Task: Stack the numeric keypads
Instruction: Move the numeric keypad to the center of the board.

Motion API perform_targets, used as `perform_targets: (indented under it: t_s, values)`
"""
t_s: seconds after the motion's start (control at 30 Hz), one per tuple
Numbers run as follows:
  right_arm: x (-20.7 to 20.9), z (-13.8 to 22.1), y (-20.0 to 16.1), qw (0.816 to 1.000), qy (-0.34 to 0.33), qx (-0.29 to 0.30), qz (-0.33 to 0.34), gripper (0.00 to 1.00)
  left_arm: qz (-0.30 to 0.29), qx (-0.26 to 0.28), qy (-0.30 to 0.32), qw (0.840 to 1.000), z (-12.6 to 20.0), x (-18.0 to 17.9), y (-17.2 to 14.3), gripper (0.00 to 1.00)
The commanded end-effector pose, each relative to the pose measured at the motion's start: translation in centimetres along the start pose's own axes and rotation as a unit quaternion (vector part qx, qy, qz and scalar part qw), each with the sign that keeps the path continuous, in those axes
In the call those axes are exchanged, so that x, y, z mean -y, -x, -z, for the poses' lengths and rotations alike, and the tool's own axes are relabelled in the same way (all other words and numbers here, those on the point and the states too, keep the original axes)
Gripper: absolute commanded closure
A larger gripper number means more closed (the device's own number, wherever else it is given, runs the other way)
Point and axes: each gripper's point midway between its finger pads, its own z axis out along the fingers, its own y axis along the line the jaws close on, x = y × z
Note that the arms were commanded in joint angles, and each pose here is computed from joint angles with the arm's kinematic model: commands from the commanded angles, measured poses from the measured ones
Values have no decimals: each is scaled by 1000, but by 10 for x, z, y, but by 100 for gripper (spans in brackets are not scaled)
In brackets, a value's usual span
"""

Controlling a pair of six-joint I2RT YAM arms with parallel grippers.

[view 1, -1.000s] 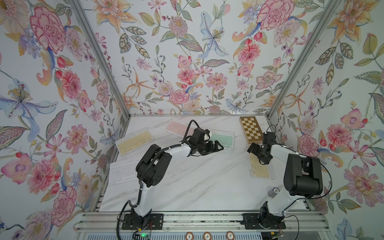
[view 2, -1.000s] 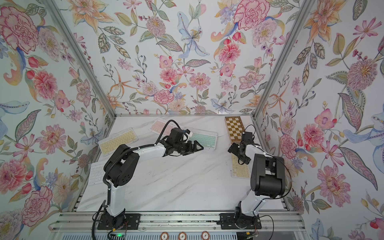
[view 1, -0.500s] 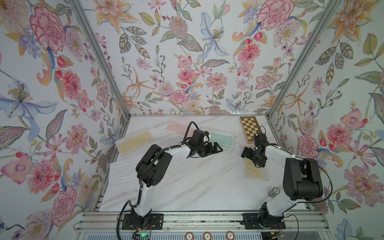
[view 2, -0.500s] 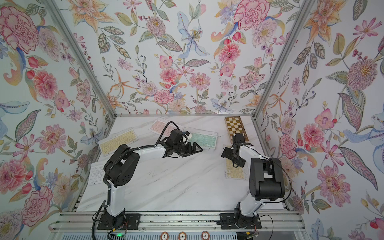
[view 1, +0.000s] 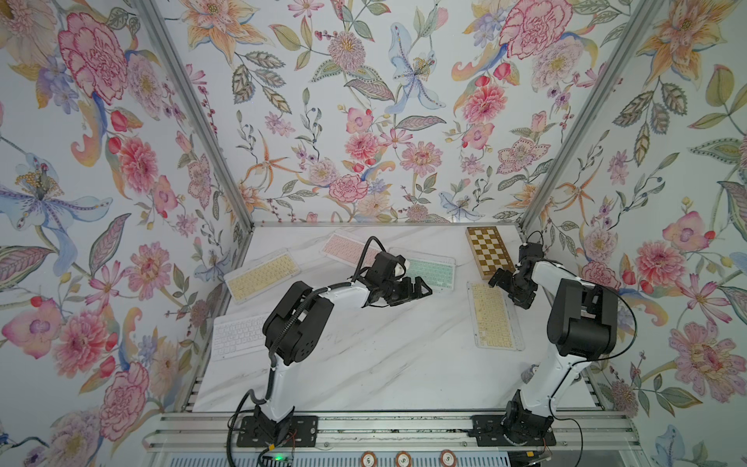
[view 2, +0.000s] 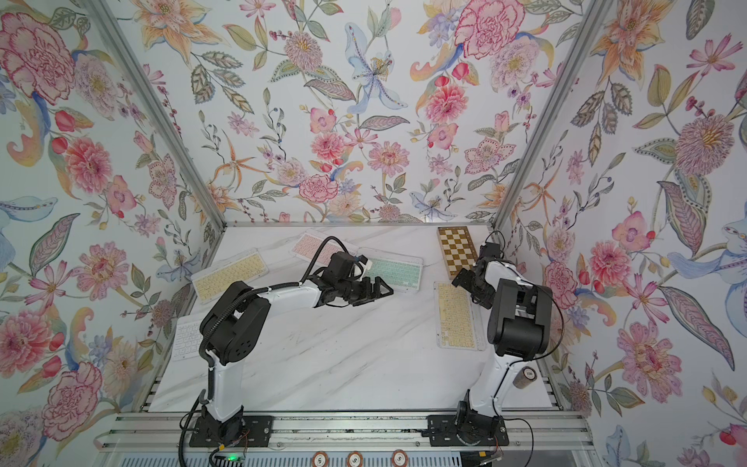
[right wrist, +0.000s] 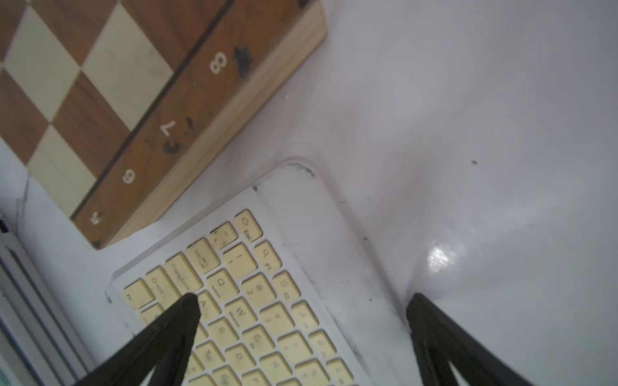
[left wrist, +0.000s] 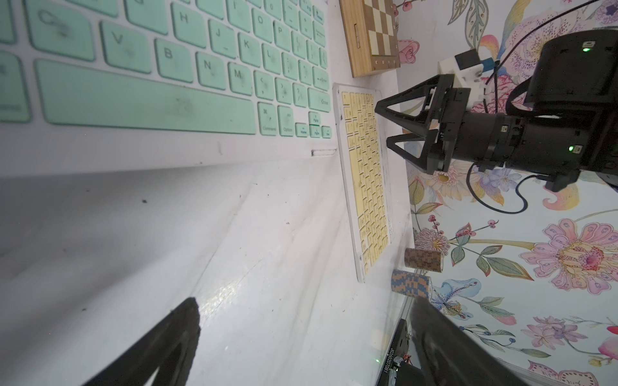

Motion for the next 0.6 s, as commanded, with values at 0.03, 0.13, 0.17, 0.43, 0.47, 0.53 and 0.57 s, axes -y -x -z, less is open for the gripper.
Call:
perform_targets:
  t_s: [0.03, 0.13, 0.17, 0.43, 0.47, 0.53, 0.57]
  values:
    - [-20, -4, -5, 999, 18, -15, 36, 1, -9, 14, -9, 1000, 12, 8, 11, 1]
    - [-26, -9, -10, 998, 22, -22, 50, 1, -9, 13, -10, 1000, 10, 8, 12, 1]
    - [-29, -10, -12, 998, 24, -24, 55, 1, -9, 14, -10, 1000, 11, 8, 13, 1]
    - [-41, -8, -25, 994, -1, -16, 110, 1, -7, 14, -3, 1000, 14, 3, 11, 1]
    - [-41, -8, -29, 993, -3, -17, 114, 1, -7, 15, -3, 1000, 14, 3, 12, 1]
    - [-41, -9, -33, 992, -12, -17, 122, 1, -6, 15, -3, 1000, 14, 2, 11, 1]
    - [-40, -9, -36, 992, -16, -17, 126, 1, -6, 15, -3, 1000, 14, 2, 11, 1]
